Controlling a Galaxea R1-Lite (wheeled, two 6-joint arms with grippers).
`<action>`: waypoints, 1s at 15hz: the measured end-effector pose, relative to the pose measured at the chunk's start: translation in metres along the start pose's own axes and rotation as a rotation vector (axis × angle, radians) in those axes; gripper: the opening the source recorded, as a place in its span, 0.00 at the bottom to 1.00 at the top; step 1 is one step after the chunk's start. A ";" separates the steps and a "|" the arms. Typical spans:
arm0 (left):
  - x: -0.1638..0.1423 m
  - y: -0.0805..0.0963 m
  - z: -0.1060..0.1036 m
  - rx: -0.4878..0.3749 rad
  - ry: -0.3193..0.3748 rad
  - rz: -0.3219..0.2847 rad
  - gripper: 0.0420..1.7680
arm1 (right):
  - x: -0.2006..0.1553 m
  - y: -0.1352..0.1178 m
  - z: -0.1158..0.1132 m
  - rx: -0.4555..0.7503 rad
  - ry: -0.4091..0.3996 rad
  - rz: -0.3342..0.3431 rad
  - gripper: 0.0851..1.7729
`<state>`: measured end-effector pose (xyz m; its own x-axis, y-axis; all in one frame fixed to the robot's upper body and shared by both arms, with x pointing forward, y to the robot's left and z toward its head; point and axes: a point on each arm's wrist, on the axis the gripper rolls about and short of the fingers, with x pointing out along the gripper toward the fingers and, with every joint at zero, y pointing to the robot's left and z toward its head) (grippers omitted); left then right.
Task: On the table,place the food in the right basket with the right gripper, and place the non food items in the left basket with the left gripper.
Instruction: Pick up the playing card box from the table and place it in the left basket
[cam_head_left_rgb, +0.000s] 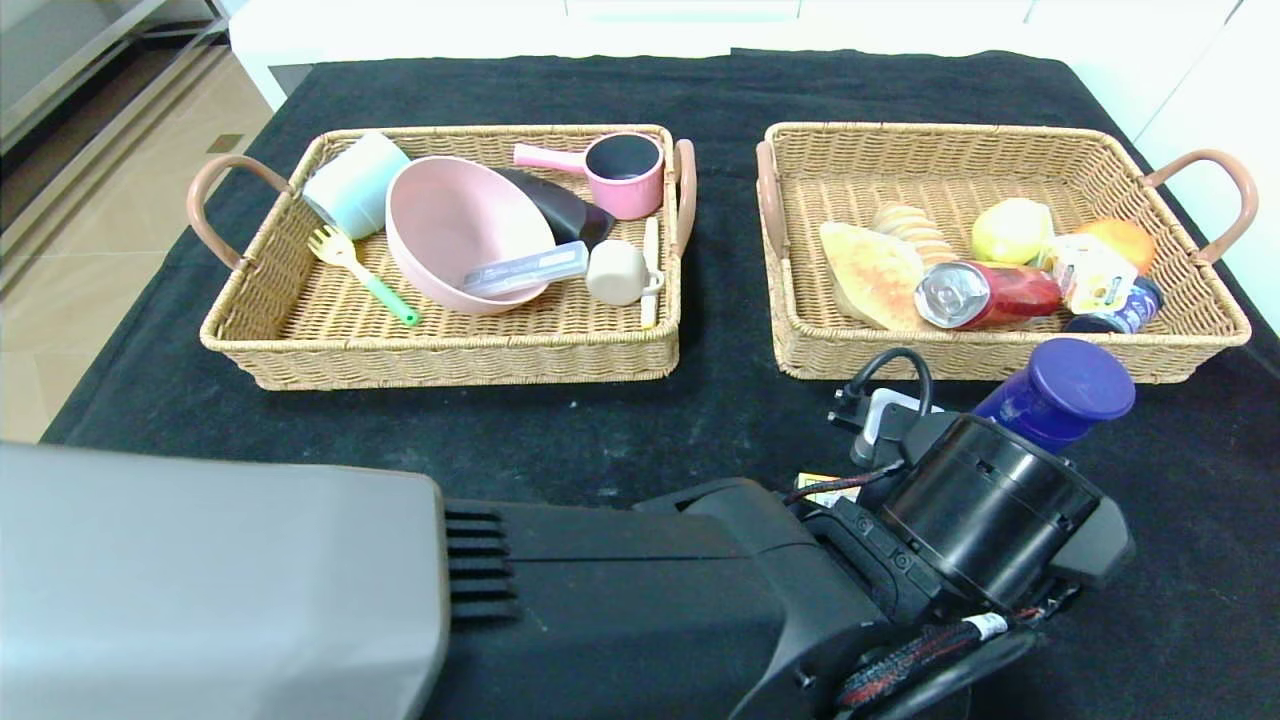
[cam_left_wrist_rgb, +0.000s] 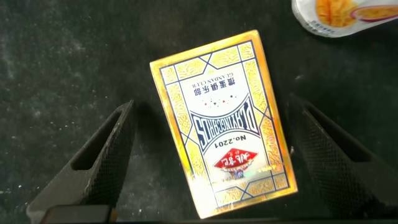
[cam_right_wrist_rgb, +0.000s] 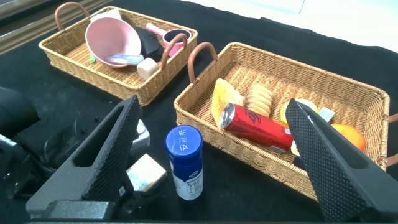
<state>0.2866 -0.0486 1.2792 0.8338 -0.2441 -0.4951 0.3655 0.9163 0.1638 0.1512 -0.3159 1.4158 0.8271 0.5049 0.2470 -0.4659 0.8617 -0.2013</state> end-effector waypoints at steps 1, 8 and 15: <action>0.001 0.000 0.000 0.000 0.001 0.001 0.97 | 0.000 0.000 0.000 0.000 0.000 0.000 0.96; 0.002 0.000 -0.001 0.000 0.003 0.003 0.70 | 0.000 0.000 -0.001 0.003 0.005 0.005 0.96; 0.004 -0.001 -0.002 0.002 0.006 0.004 0.58 | 0.000 0.000 -0.001 0.002 0.005 0.005 0.96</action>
<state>0.2886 -0.0496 1.2754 0.8326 -0.2384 -0.5000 0.3628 0.9168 0.1670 0.1514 -0.3156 1.4145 0.8264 0.5086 0.2417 -0.4703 0.8594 -0.2005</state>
